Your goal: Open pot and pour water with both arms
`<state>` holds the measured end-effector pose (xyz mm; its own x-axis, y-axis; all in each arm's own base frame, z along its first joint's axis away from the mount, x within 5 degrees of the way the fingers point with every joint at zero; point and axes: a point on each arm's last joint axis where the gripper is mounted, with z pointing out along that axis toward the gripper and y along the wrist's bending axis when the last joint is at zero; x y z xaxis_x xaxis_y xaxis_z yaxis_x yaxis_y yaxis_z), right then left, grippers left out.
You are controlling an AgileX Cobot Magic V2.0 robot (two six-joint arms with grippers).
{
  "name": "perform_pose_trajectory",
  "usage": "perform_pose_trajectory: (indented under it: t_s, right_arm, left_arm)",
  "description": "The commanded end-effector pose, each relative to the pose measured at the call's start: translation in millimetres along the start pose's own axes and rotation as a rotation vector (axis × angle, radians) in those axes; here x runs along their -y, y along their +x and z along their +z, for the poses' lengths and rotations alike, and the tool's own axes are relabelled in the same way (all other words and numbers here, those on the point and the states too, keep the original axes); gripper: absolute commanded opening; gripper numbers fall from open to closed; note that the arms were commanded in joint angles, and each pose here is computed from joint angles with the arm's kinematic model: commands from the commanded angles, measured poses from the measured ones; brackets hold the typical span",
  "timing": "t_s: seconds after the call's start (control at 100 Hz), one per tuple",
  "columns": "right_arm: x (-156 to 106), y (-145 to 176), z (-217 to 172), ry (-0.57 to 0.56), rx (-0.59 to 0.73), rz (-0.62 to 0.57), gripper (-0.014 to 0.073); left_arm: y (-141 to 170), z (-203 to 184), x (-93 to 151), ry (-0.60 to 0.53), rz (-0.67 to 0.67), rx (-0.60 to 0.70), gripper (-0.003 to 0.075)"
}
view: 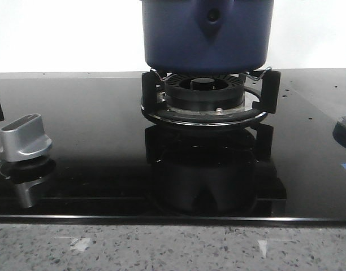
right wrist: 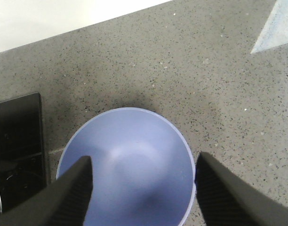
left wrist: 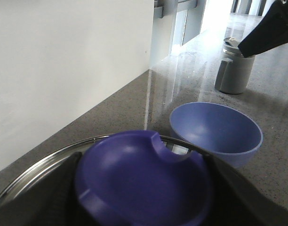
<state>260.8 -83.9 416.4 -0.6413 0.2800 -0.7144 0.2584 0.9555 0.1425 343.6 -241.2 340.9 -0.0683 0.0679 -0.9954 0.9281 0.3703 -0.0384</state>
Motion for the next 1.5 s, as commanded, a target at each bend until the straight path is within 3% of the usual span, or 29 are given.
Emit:
perform_pose_trajectory:
  t_s: [0.0, 0.66, 0.92, 1.13, 1.49]
  right_arm:
    - [-3, -11, -21, -0.005, 0.117, -0.014, 0.0426]
    - [-3, -10, -19, -0.006, 0.109, -0.019, 0.0426]
    - [-3, -9, -19, -0.007, 0.106, -0.019, 0.0426]
    - [-3, -9, -19, -0.007, 0.106, -0.019, 0.0426]
    - [-4, -9, -19, -0.02, 0.107, -0.011, 0.0426]
  left_arm:
    - [-38, -9, 14, 0.037, 0.005, 0.13, 0.0365]
    - [-30, -7, 11, 0.045, -0.005, 0.085, 0.0375]
    - [-31, -13, 5, 0.047, -0.03, 0.095, 0.054]
    - [-46, -38, -7, 0.057, -0.044, 0.176, 0.0549]
    - [-95, -116, -13, 0.006, 0.086, 0.291, 0.0547]
